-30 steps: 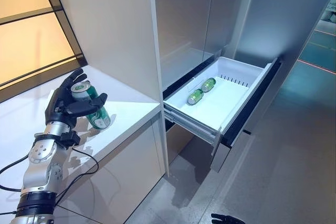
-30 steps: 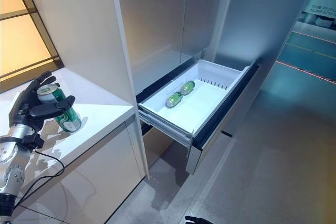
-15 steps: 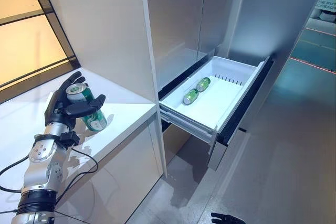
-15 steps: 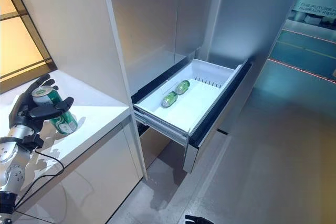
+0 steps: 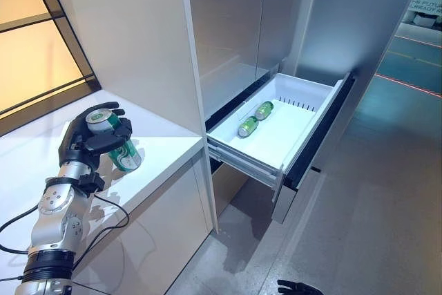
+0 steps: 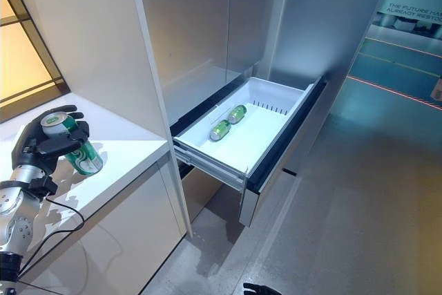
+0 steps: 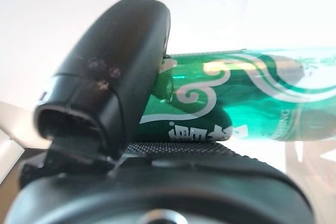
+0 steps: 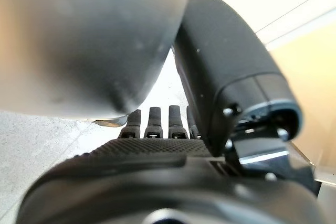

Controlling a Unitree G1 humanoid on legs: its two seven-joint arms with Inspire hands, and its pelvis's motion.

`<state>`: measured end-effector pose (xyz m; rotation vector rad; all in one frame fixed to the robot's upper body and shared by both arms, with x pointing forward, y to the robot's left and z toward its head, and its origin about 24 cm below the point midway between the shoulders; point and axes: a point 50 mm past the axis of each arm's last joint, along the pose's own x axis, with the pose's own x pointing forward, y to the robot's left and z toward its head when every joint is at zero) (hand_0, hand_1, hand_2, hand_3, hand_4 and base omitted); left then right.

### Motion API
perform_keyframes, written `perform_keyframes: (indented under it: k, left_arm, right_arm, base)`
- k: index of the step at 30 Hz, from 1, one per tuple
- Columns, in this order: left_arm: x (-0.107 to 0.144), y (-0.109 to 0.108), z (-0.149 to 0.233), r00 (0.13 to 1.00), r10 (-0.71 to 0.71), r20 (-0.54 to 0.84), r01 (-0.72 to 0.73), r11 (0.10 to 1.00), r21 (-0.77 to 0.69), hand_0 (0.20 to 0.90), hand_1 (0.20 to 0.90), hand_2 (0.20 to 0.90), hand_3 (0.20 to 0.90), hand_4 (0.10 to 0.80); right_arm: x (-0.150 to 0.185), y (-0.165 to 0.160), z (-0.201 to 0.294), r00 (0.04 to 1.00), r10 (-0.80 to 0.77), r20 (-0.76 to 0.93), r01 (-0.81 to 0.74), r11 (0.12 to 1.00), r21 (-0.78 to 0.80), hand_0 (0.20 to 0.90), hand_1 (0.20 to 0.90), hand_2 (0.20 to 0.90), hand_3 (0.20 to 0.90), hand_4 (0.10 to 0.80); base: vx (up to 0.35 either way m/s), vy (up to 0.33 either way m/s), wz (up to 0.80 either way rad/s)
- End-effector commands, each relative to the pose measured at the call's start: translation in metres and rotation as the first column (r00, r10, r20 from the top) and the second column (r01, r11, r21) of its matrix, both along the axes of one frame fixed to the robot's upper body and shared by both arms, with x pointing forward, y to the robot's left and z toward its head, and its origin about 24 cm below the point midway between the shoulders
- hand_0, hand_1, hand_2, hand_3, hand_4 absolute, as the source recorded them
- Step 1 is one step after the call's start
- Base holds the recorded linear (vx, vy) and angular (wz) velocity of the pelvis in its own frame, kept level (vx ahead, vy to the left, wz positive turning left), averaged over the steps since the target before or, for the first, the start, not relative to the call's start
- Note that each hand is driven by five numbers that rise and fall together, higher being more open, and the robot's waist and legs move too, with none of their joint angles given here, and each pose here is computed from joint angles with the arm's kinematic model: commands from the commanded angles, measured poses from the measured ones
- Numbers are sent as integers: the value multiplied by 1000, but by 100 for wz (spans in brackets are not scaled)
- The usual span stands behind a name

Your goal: Put drinks into fridge and close the fridge

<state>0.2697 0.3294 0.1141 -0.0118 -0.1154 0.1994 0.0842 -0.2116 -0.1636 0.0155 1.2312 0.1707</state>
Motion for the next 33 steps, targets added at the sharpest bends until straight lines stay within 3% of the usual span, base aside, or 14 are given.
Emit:
perform_keyframes:
  k: [1,8,15,19,20,25,33]
  left_arm:
    - [22,-15,92,912,-73,403,65,997,35,300,300,300,200,100]
    - [19,-26,105,863,-142,486,138,989,43,300,300,300,200,100]
    - [3,-82,138,673,-417,611,410,898,161,300,300,300,200,100]
    - [-4,-110,140,570,-557,604,539,808,236,300,300,300,200,100]
    - [-7,-122,138,512,-620,595,609,750,257,300,300,300,200,100]
    - [-14,-145,127,374,-744,554,754,592,286,300,300,300,200,100]
    - [-23,-159,107,259,-828,496,846,443,296,300,300,300,200,100]
  right_arm:
    - [-16,-11,-1,998,29,-59,-30,999,-17,900,900,900,900,800]
    - [-9,-9,1,1000,20,-5,-20,1000,6,900,900,900,900,800]
    - [58,13,30,937,29,348,-63,994,84,900,900,900,900,800]
    - [91,40,62,849,79,522,-169,977,127,900,900,900,900,800]
    - [103,54,80,794,94,600,-231,960,157,900,900,900,900,800]
    - [127,73,127,662,136,737,-389,903,183,900,900,900,900,800]
    - [161,74,226,381,51,923,-537,825,176,900,900,900,900,800]
  base:
    - [-14,-3,-3]
    - [0,0,0]
    - [-47,-22,0]
    - [-66,-36,-1]
    - [-69,-37,-1]
    - [-69,-39,0]
    - [-44,-19,-2]
